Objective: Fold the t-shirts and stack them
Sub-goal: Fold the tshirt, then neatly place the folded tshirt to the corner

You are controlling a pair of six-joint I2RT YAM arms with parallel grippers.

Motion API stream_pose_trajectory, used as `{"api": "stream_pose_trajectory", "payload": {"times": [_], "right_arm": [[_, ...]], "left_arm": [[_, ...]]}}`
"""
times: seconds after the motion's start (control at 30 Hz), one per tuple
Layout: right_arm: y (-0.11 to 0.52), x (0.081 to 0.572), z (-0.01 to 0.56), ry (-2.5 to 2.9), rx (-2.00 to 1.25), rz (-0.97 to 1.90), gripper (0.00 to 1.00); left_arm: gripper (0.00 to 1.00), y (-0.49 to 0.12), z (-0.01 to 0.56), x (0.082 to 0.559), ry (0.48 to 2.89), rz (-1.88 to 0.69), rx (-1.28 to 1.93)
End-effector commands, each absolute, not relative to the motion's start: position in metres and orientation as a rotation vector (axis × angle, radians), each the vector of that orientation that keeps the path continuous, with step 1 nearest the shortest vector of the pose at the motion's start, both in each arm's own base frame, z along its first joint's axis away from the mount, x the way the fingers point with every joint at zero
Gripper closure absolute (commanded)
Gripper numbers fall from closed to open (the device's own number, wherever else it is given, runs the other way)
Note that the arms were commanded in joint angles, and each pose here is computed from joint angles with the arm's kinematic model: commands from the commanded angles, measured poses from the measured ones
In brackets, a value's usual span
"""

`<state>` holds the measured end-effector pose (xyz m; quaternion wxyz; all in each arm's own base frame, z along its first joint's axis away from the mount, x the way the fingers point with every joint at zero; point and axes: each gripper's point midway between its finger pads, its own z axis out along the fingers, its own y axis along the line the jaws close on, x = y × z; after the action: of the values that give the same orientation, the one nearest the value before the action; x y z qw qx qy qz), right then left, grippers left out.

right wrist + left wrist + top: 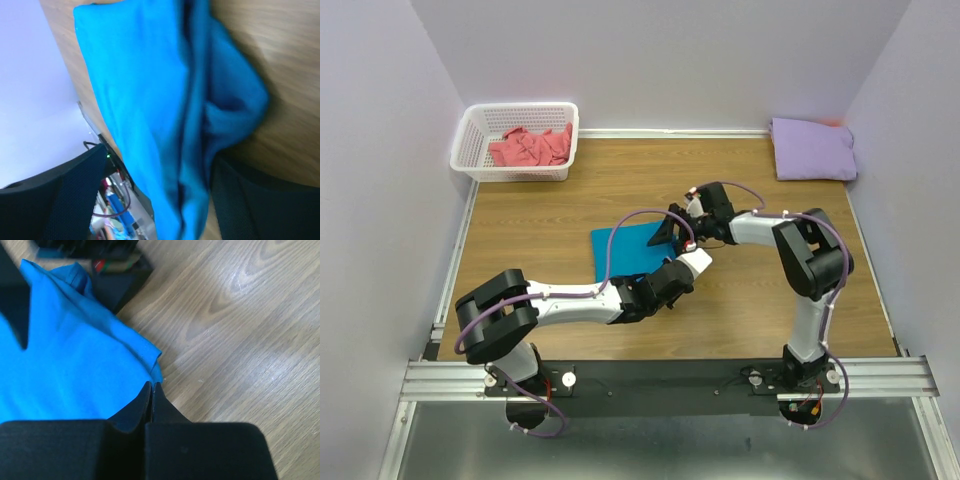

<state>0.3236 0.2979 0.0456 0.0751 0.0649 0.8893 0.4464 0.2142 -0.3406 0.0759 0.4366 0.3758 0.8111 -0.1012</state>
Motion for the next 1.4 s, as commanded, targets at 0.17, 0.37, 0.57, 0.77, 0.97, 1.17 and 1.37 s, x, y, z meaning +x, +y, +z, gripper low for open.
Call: {"api": "stream_pose_trajectory", "payload": {"times": [0.17, 0.37, 0.57, 0.77, 0.97, 1.17, 1.37], "right_arm": [[0.319, 0.324, 0.013, 2.718, 0.137, 1.249, 0.5], [0.309, 0.326, 0.011, 2.709, 0.041, 1.144, 0.89], [0.287, 0.341, 0.017, 2.69, -0.16, 0.909, 0.99], [0.245, 0.375, 0.021, 2.672, -0.351, 0.617, 0.99], [0.191, 0.424, 0.032, 2.588, -0.466, 0.304, 0.99], [0.132, 0.49, 0.061, 2.477, -0.514, 0.012, 1.0], [0.079, 0.555, 0.094, 2.364, -0.477, -0.2, 1.0]], "left_arm": [[1.0, -0.356, 0.101, 0.217, 1.969, -0.35, 0.845], [0.83, -0.363, 0.116, 0.219, 1.953, -0.383, 0.816], [0.63, -0.366, 0.153, 0.223, 1.929, -0.455, 0.744], [0.46, -0.339, 0.197, 0.247, 1.918, -0.494, 0.611], [0.42, -0.255, 0.208, 0.292, 1.962, -0.431, 0.393], [0.37, -0.169, 0.19, 0.317, 1.997, -0.246, 0.219], [0.29, -0.13, 0.171, 0.315, 2.031, -0.21, 0.048]]}}
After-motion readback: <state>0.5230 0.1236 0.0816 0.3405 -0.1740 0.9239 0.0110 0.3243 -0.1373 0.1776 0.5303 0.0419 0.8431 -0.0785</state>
